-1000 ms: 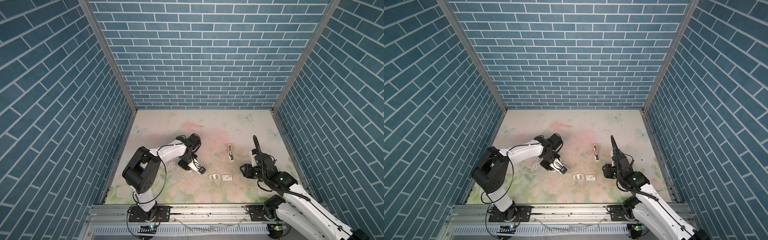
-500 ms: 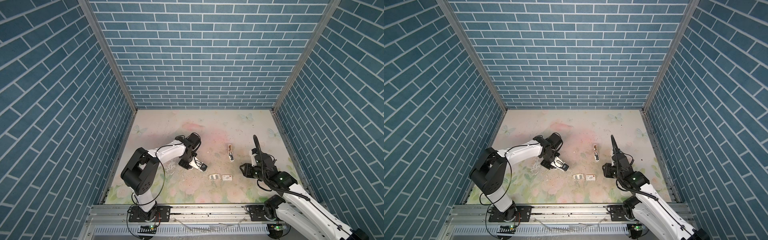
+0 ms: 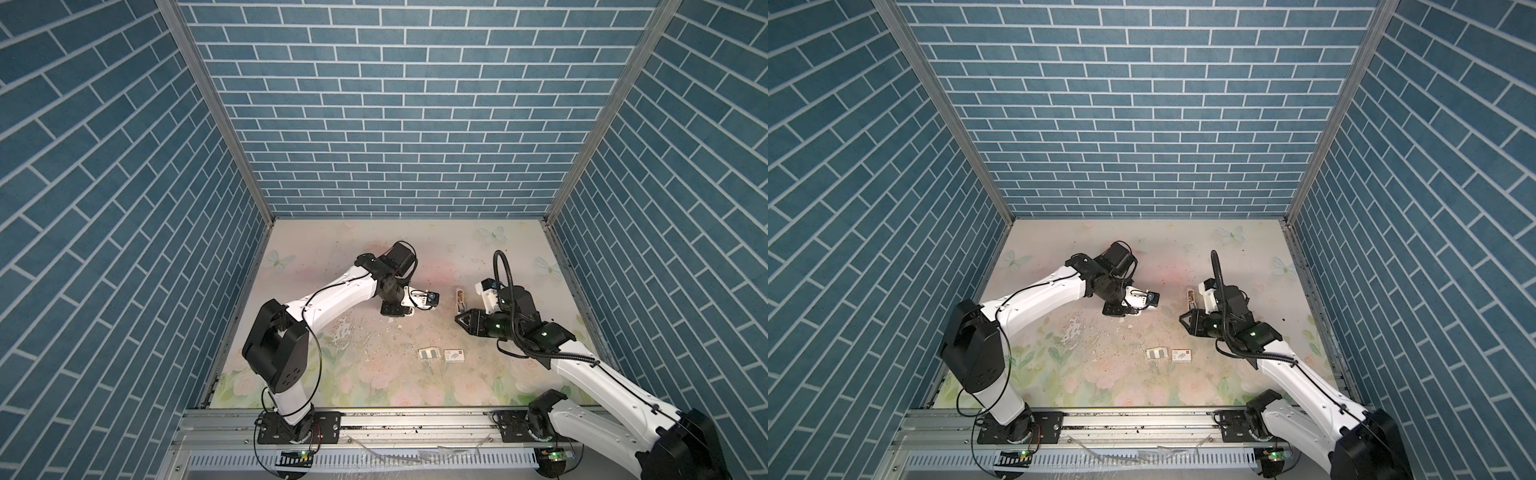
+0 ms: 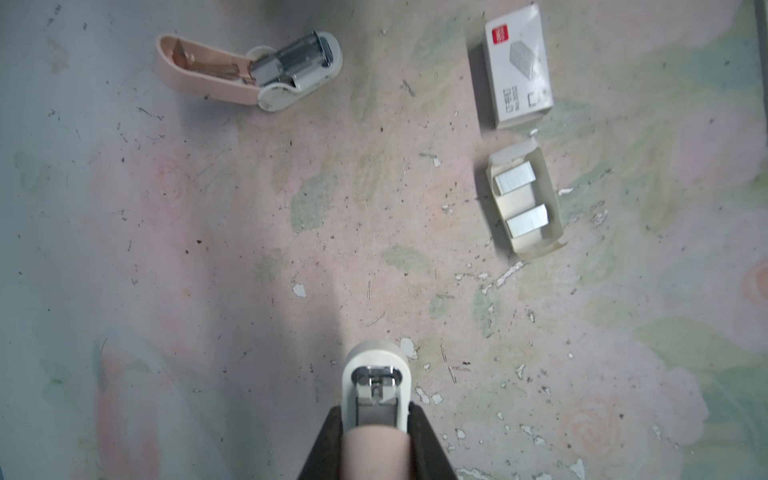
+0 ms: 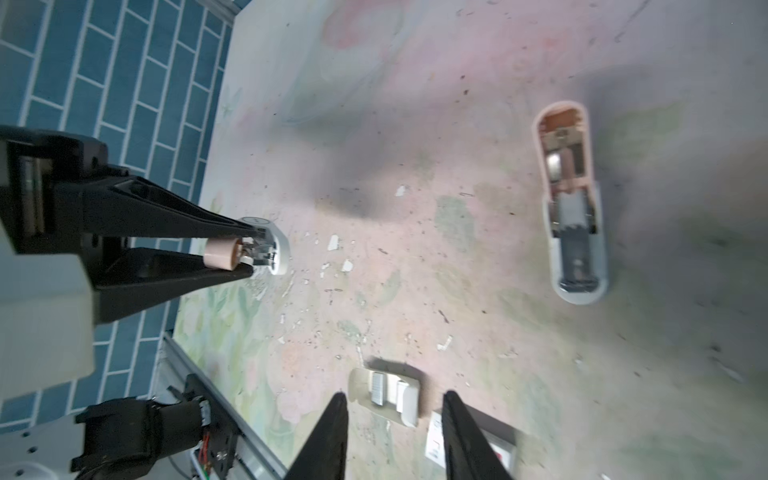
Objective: Load the staples into the stapler
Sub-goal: 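Lift the second stapler with the left gripper while the right gripper reaches in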
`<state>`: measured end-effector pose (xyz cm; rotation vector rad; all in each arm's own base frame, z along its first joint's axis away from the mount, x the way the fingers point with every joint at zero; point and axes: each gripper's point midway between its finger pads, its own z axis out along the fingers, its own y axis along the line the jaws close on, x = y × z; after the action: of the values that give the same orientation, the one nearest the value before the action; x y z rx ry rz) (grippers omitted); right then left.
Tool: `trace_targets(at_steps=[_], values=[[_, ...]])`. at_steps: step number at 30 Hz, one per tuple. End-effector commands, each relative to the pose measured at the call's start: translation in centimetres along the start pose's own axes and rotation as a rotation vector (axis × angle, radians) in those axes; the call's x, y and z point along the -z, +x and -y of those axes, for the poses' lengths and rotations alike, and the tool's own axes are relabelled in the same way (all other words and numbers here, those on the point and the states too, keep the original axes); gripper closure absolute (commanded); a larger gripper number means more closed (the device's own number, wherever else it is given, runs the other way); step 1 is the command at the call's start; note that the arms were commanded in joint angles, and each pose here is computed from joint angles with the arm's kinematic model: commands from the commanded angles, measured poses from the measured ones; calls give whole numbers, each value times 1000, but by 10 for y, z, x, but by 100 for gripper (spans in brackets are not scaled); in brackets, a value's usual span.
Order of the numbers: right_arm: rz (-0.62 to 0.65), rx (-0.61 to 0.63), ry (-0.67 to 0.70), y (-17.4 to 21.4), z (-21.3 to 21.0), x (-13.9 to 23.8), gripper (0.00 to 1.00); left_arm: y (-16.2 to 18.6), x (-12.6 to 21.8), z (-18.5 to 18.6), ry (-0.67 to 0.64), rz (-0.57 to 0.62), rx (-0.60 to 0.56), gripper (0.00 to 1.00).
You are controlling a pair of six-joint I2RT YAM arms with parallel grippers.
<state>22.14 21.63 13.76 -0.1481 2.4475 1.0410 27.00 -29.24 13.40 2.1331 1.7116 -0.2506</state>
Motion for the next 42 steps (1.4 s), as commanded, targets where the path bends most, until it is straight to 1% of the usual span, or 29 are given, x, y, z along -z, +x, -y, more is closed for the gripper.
trace_targets(at_steps=[1,5,9,11,16,22,33,42], values=[[-33,7,-164,-10,-33,-10,62,-21,2,4,22,42,83,94],[-70,-1,-200,-7,-33,-25,63,-35,1,5,20,62,92,94],[-67,-7,-246,-12,-38,-33,63,-41,-1,9,17,56,74,94],[-74,-13,-279,-13,-43,-37,63,-42,-2,8,13,54,72,94],[-90,-33,-296,-13,-43,-44,64,-39,-8,5,-4,34,56,94],[-93,-34,-307,-15,-45,-46,64,-41,-13,5,3,39,55,94],[-118,-47,-283,-14,-37,-59,66,-57,-11,3,7,83,57,94],[-138,-63,-216,-2,-18,-66,69,-68,-1,0,7,120,80,96]])
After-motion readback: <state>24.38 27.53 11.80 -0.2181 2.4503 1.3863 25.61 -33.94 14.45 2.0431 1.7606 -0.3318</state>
